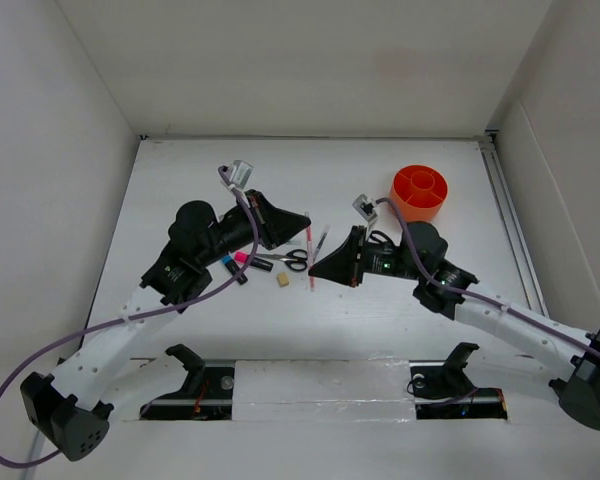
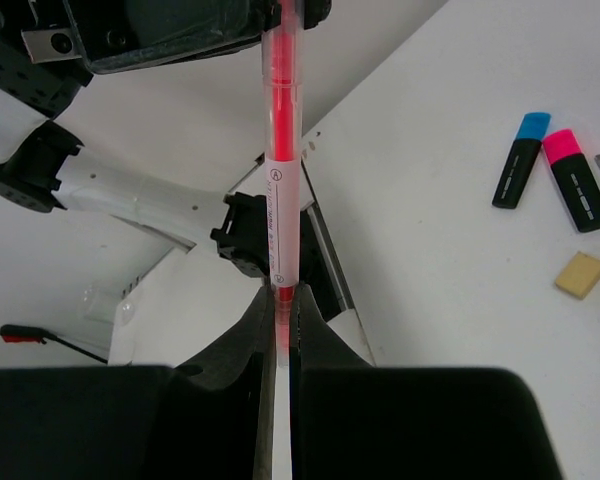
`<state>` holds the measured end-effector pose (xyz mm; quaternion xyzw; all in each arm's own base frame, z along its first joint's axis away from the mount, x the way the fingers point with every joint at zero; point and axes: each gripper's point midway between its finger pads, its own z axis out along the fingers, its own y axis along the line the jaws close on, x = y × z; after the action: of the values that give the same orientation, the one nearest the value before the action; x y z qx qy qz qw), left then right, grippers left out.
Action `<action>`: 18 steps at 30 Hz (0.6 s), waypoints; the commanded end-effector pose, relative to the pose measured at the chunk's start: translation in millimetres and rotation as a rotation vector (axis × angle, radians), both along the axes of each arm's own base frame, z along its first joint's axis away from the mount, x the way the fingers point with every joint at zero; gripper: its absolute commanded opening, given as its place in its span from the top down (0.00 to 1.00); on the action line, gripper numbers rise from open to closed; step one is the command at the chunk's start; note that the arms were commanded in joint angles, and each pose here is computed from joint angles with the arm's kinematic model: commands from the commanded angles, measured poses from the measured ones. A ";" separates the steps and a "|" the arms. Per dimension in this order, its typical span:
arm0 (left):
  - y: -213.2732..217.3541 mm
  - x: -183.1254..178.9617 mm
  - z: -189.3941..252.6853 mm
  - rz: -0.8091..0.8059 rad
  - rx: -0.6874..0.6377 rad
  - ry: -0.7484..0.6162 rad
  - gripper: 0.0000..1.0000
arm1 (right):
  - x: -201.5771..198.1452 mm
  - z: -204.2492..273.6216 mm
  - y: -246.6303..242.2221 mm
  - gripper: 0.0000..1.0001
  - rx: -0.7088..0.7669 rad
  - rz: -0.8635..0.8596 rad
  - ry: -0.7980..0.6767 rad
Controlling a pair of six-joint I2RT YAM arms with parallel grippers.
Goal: Sort the stationery into containers
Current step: Close the pen cap on the pen.
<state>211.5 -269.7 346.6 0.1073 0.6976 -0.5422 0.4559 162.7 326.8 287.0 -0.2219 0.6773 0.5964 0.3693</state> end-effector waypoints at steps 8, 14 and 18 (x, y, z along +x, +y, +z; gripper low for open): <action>-6.0 -25.2 -29.5 -0.133 0.049 0.035 1.00 | 23.4 82.8 -8.8 1.00 0.173 -0.157 -0.188; -3.7 -26.2 -36.4 -0.135 0.080 0.012 1.00 | 24.1 98.4 -10.2 1.00 0.198 -0.167 -0.208; -4.7 -29.4 -44.9 -0.155 0.086 0.024 1.00 | 25.2 104.2 -9.1 1.00 0.205 -0.167 -0.214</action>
<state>211.3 -267.8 343.7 0.1251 0.6815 -0.5410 0.4767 165.9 327.0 286.4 -0.2155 0.6936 0.5771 0.3734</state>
